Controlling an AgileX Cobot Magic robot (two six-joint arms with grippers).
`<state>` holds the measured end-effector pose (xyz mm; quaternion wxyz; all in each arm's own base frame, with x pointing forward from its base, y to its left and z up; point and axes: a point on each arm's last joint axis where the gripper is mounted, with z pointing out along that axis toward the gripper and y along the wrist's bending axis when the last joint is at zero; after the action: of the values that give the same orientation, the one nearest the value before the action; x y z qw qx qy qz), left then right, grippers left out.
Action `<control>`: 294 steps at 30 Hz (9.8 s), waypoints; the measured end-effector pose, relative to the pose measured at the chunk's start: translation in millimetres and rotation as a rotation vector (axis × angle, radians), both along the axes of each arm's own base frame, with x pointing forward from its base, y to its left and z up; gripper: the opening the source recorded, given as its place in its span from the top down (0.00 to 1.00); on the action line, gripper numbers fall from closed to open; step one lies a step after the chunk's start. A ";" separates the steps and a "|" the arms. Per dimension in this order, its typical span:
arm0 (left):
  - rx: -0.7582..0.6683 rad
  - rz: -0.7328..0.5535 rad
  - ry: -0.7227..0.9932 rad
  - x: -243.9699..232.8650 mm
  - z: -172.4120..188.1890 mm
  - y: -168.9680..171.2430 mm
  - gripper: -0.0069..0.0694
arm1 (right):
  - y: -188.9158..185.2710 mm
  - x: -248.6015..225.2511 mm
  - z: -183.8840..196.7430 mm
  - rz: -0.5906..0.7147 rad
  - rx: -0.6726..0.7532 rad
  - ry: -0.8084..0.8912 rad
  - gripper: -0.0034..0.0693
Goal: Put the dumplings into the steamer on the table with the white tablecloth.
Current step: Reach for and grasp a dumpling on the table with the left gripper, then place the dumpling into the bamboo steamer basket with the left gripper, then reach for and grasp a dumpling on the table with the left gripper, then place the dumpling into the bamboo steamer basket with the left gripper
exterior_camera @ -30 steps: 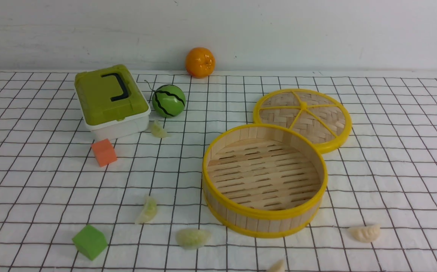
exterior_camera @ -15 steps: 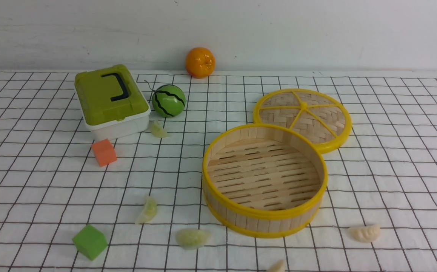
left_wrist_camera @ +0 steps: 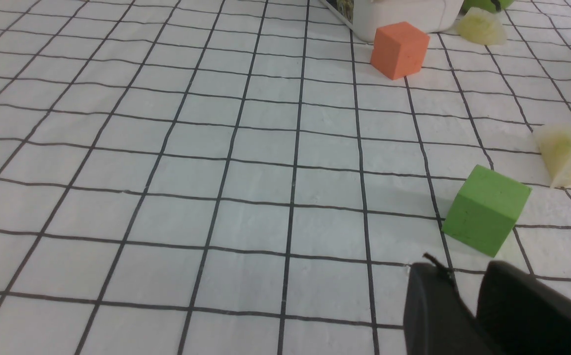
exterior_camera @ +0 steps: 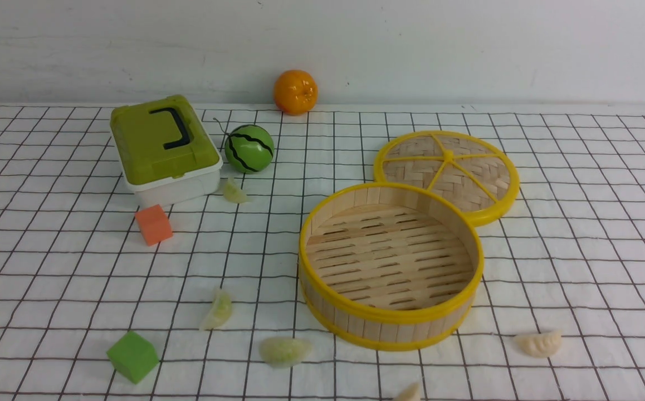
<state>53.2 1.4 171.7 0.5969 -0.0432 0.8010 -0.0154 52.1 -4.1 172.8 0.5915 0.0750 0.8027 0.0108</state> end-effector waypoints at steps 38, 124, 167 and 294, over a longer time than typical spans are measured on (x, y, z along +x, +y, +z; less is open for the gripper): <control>-0.024 0.000 -0.061 1.4 5.3 -0.6 0.72 | 0.1 0.0 0.0 0.000 0.003 0.000 0.62; -0.280 0.015 0.765 403.3 90.2 -159.4 0.25 | 108.6 111.1 156.2 0.975 -0.068 0.432 0.95; -0.237 0.223 0.579 453.8 -13.5 -153.3 0.67 | 106.7 111.4 154.6 0.972 -0.105 0.440 0.90; 0.013 -0.511 0.667 274.3 153.8 -276.2 0.69 | 67.5 32.3 182.6 0.849 -0.124 0.351 0.80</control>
<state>327.5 -274.8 325.5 0.2818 0.1580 0.9355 -0.1432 84.4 63.4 355.4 0.3931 -0.2952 0.8496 0.1913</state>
